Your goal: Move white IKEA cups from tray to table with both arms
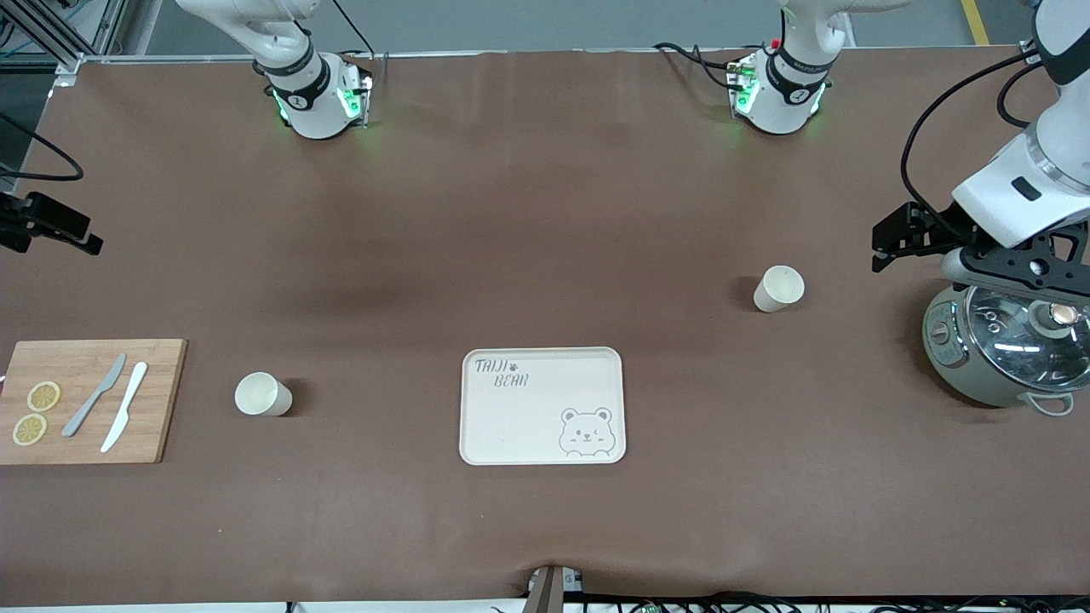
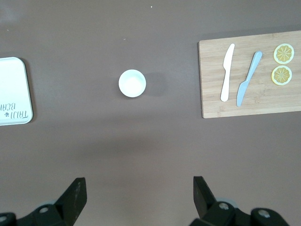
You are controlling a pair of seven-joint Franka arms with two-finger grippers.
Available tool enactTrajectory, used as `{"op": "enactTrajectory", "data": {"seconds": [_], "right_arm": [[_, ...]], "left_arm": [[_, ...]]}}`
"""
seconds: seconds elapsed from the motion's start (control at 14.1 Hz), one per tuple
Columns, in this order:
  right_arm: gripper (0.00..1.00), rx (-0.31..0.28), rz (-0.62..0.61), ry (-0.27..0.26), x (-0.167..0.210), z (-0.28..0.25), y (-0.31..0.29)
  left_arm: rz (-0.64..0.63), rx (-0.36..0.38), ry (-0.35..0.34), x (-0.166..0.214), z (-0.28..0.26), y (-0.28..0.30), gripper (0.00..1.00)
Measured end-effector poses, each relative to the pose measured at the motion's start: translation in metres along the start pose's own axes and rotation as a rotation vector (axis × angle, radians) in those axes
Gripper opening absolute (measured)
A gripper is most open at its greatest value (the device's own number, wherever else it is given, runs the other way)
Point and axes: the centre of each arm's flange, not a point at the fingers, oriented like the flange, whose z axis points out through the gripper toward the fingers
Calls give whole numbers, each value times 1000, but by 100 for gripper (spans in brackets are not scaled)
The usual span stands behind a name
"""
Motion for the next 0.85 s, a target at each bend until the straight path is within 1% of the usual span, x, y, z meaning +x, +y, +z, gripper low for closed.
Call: {"op": "enactTrajectory", "data": {"seconds": [0.28,0.85], "right_arm": [[100,2,-1,14,2,-1,-1],[100,3,-5,16,2,-1,-3]], "left_arm": [[0,0,0,0,0,0,100],[0,0,0,0,0,0,100]]}}
